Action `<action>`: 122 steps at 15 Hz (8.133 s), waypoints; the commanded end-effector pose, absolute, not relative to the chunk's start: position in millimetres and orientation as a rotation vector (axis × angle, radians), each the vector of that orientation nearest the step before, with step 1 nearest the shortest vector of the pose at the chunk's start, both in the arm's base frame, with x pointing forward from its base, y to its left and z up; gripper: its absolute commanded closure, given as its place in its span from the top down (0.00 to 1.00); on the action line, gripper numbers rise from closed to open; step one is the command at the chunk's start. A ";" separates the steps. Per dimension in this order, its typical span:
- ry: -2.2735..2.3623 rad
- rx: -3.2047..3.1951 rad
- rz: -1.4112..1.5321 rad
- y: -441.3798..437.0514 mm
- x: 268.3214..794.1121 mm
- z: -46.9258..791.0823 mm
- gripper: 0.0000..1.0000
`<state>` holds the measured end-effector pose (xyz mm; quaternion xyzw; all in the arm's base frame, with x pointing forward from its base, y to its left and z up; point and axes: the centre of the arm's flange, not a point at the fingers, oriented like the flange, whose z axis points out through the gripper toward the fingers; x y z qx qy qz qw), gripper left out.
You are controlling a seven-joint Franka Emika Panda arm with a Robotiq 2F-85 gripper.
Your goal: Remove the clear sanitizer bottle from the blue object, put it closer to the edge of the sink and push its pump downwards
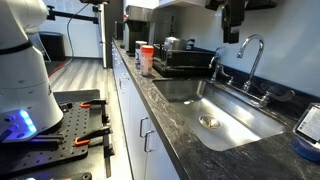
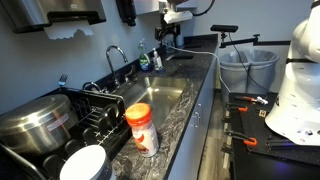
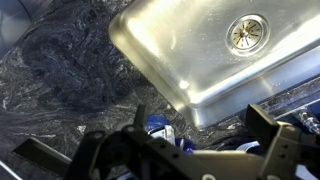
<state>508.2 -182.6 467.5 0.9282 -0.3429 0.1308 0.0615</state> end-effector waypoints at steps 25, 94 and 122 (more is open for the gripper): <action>-1.504 2.149 0.535 -215.6 631.4 371.0 1.00; -1.650 1.525 0.678 -257.3 698.2 320.4 0.16; -1.477 1.551 0.681 -208.1 625.8 294.0 0.16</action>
